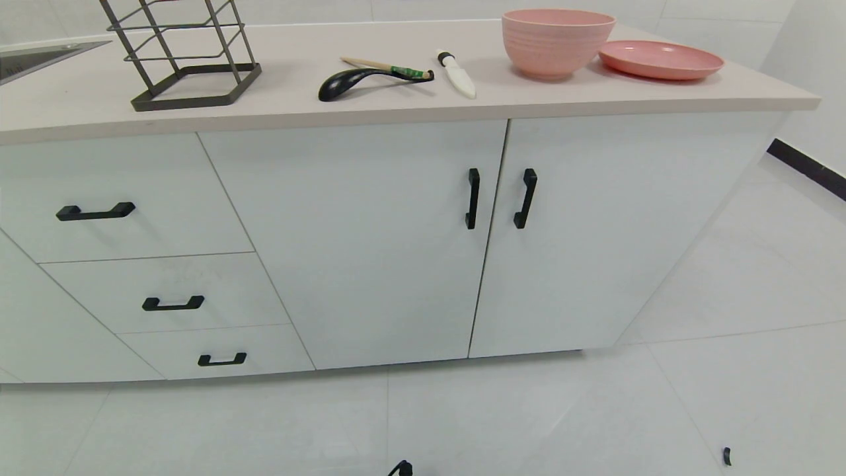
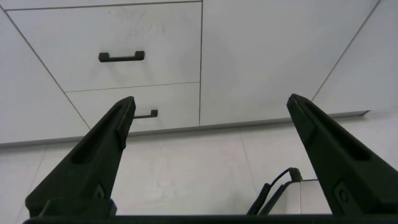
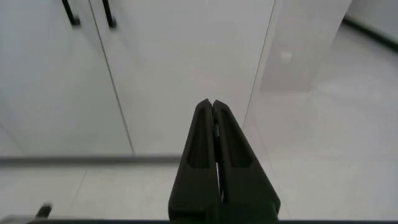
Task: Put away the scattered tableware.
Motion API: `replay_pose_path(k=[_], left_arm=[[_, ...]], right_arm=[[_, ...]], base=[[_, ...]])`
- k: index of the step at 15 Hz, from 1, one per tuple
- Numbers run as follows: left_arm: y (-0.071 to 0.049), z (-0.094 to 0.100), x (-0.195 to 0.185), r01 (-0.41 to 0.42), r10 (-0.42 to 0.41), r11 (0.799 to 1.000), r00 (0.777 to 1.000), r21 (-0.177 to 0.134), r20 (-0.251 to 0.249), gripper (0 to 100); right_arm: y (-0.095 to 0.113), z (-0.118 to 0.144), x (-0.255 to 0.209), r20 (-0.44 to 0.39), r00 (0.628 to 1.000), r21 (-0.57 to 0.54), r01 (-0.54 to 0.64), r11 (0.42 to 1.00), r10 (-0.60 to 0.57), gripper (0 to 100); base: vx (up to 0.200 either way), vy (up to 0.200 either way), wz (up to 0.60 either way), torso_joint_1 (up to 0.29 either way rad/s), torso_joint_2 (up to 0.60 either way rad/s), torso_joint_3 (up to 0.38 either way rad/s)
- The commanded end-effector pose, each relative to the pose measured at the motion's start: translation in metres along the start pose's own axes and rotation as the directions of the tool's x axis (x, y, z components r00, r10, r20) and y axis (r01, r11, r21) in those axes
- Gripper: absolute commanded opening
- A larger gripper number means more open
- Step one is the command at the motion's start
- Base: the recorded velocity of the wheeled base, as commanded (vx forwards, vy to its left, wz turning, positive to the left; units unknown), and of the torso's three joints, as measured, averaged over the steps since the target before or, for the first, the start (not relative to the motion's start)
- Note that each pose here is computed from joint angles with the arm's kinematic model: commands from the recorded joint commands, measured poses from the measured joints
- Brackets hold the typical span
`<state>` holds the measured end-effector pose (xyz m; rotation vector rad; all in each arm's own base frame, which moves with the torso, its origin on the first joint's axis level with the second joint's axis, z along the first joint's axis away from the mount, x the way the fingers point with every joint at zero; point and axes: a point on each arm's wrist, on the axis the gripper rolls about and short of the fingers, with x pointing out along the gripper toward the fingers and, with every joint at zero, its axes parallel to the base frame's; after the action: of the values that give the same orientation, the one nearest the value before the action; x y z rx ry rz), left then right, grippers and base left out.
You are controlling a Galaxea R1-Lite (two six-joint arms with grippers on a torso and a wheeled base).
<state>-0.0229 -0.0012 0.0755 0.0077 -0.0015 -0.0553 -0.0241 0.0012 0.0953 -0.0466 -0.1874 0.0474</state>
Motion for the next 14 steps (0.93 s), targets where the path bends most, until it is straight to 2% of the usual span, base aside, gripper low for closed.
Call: replay_pose_path(k=[1, 2, 3, 4, 5, 6, 8, 9, 11, 12, 13, 14], left_arm=[[0.000, 0.000, 0.000, 0.000, 0.000, 1.000, 1.000, 0.000, -0.001, 100], [0.000, 0.000, 0.000, 0.000, 0.000, 1.000, 1.000, 0.000, -0.001, 100], [0.000, 0.000, 0.000, 0.000, 0.000, 1.000, 1.000, 0.000, -0.001, 100], [0.000, 0.000, 0.000, 0.000, 0.000, 1.000, 1.000, 0.000, -0.001, 100], [0.000, 0.000, 0.000, 0.000, 0.000, 1.000, 1.000, 0.000, -0.001, 100], [0.000, 0.000, 0.000, 0.000, 0.000, 1.000, 1.000, 0.000, -0.001, 100], [0.000, 0.000, 0.000, 0.000, 0.000, 1.000, 1.000, 0.000, -0.001, 100], [0.000, 0.000, 0.000, 0.000, 0.000, 1.000, 1.000, 0.000, -0.001, 100], [0.000, 0.000, 0.000, 0.000, 0.000, 1.000, 1.000, 0.000, -0.001, 100], [0.000, 0.000, 0.000, 0.000, 0.000, 1.000, 1.000, 0.000, -0.001, 100], [0.000, 0.000, 0.000, 0.000, 0.000, 1.000, 1.000, 0.000, -0.001, 100], [0.000, 0.000, 0.000, 0.000, 0.000, 1.000, 1.000, 0.000, -0.001, 100]], right_arm=[[0.001, 0.021, -0.002, 0.208, 0.976, -0.058, -0.051, 0.997, 0.062, 0], [0.003, 0.027, -0.003, 0.246, 0.953, -0.081, -0.160, 0.984, 0.175, 0], [0.004, 0.030, 0.000, 0.220, 0.947, -0.059, -0.226, 0.972, 0.233, 0], [0.002, 0.034, 0.012, 0.145, 0.951, -0.030, -0.270, 0.962, 0.271, 0], [0.002, 0.037, 0.016, 0.128, 0.950, -0.025, -0.284, 0.958, 0.285, 100], [0.001, 0.061, 0.033, 0.092, 0.941, -0.018, -0.326, 0.945, 0.327, 100], [0.001, 0.081, 0.053, 0.060, 0.927, -0.008, -0.370, 0.929, 0.370, 100], [0.003, 0.087, 0.065, 0.031, 0.899, 0.007, -0.437, 0.899, 0.437, 100], [0.012, 0.081, 0.090, -0.063, 0.840, -0.001, -0.541, 0.841, 0.540, 100], [0.017, 0.077, 0.102, -0.106, 0.796, 0.018, -0.597, 0.802, 0.596, 100], [0.019, 0.075, 0.107, -0.124, 0.781, 0.029, -0.614, 0.789, 0.613, 100], [0.026, 0.076, 0.126, -0.152, 0.735, 0.056, -0.662, 0.748, 0.661, 100]], base=[[0.000, 0.000, 0.00, 0.000, 0.00, 0.000], [0.000, 0.000, 0.00, 0.000, 0.00, 0.000], [0.000, 0.000, 0.00, 0.000, 0.00, 0.000], [0.000, 0.000, 0.00, 0.000, 0.00, 0.000], [0.000, 0.000, 0.00, 0.000, 0.00, 0.000], [0.000, 0.000, 0.00, 0.000, 0.00, 0.000], [0.000, 0.000, 0.00, 0.000, 0.00, 0.000], [0.000, 0.000, 0.00, 0.000, 0.00, 0.000], [0.000, 0.000, 0.00, 0.000, 0.00, 0.000], [0.000, 0.000, 0.00, 0.000, 0.00, 0.000], [0.000, 0.000, 0.00, 0.000, 0.00, 0.000], [0.000, 0.000, 0.00, 0.000, 0.00, 0.000]])
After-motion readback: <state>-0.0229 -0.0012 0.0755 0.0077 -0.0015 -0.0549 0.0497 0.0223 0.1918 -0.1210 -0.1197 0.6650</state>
